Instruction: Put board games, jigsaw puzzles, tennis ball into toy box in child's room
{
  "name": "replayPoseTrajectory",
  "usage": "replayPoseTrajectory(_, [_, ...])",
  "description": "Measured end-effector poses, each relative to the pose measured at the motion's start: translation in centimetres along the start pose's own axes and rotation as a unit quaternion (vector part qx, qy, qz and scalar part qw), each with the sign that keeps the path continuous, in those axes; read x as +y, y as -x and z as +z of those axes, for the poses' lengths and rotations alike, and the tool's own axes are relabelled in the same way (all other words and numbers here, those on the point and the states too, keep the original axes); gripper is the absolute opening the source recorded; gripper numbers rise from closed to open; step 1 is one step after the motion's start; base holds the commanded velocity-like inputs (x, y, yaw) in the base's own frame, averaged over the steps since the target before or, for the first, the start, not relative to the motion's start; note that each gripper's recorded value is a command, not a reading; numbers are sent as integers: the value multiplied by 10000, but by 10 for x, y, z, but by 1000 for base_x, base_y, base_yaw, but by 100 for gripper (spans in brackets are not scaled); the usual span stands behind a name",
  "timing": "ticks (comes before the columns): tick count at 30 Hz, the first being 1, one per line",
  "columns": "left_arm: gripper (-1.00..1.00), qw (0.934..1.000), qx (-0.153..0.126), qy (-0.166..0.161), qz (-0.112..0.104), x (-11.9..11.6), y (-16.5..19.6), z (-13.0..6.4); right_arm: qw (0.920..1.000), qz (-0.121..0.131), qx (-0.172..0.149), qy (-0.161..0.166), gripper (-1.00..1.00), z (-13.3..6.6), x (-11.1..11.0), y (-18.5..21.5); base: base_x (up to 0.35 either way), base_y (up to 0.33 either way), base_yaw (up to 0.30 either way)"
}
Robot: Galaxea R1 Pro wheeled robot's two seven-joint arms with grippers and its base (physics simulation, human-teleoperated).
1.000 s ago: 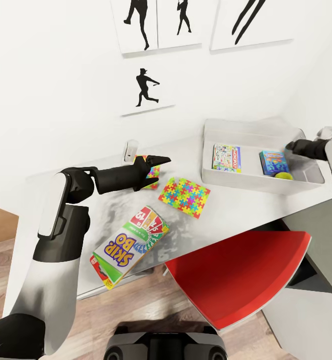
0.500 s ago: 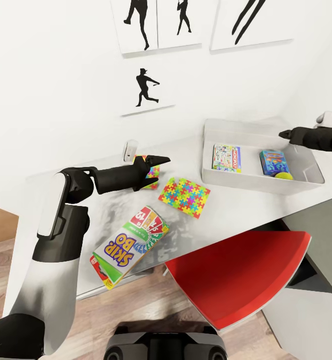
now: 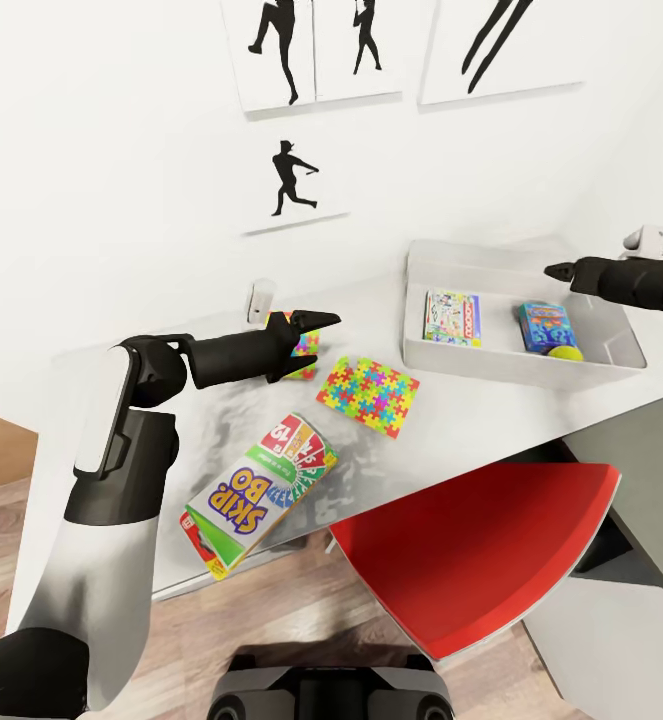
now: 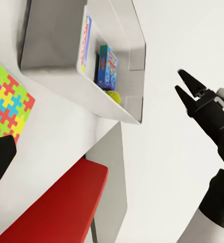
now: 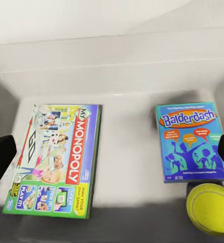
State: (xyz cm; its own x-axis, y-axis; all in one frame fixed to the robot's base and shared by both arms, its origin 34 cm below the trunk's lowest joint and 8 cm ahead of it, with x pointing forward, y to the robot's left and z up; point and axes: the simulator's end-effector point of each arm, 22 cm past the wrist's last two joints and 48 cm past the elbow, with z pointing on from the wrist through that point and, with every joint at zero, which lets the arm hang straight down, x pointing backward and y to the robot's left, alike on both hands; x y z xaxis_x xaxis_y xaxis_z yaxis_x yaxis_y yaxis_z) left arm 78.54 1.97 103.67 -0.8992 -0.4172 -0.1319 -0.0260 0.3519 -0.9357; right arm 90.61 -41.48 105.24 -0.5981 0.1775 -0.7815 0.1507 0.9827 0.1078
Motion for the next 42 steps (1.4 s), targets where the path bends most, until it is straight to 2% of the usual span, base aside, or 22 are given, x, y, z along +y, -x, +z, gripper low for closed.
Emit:
replayPoseTrajectory(6, [100,10000,-9,-24,26,-5,0,-2,9996,114,-1,267,100,-7,9,3,0,0,0])
replayPoseTrajectory(11, [100,10000,-18,-42,56,-10,0,-3,9992,159,-17,364,100,-13,11,6,0,0,0])
replayPoseTrajectory(42, [100,9996,-94,-119,224,-37,-1,-16,9987,170,-184,452,100,-43,8,29,0,0,0])
